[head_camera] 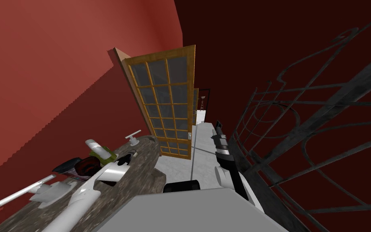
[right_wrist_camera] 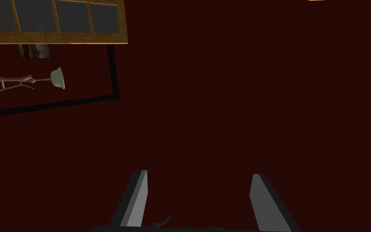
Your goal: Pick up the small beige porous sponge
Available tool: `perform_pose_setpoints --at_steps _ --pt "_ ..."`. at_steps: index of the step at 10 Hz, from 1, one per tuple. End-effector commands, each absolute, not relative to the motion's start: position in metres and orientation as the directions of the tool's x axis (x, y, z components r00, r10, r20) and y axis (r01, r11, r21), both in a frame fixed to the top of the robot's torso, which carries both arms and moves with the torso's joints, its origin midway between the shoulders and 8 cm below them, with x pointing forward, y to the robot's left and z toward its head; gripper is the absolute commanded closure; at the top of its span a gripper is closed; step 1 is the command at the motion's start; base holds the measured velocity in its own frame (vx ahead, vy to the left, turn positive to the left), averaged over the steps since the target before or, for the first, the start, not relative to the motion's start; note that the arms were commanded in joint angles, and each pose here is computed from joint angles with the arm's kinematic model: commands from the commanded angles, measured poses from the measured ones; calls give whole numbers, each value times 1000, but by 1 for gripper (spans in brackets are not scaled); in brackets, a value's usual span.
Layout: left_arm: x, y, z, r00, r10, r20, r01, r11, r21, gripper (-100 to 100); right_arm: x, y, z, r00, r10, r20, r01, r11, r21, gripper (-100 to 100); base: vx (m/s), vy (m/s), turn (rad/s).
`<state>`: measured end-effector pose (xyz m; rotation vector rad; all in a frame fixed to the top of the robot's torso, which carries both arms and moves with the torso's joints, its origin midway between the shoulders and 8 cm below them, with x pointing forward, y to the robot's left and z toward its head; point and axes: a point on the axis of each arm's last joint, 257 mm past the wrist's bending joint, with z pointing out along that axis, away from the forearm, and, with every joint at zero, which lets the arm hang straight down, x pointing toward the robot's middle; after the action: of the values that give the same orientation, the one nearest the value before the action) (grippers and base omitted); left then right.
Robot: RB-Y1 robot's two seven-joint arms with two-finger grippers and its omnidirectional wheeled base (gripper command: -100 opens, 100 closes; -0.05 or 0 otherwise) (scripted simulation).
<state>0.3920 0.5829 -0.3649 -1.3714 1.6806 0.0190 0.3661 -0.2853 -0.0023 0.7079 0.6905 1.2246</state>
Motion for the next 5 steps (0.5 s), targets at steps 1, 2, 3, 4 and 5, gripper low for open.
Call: perform_pose_setpoints --at_steps 1,2,3,4,5 --pt "390 579 -358 58 -757 -651 -763 387 -518 100 366 -285 -2 200 976 -88 -580 190 792 0 -23 8 9" --pt "383 580 -354 37 -761 -648 -754 404 -518 100 366 -285 -2 200 976 -88 -580 190 792 0 137 -66 173" --pt "375 580 -354 27 -759 -650 -754 411 -512 100 366 -285 -3 200 976 -88 -580 190 792 0 171 -89 125" --pt "367 576 -355 16 -759 -651 -753 419 -507 100 366 -285 -2 200 976 -88 -580 190 792 0 103 -49 -8" --pt "357 571 -356 5 -759 -651 -752 426 -502 100 366 -285 -2 200 976 -88 -580 190 792 0 40 -11 -24"
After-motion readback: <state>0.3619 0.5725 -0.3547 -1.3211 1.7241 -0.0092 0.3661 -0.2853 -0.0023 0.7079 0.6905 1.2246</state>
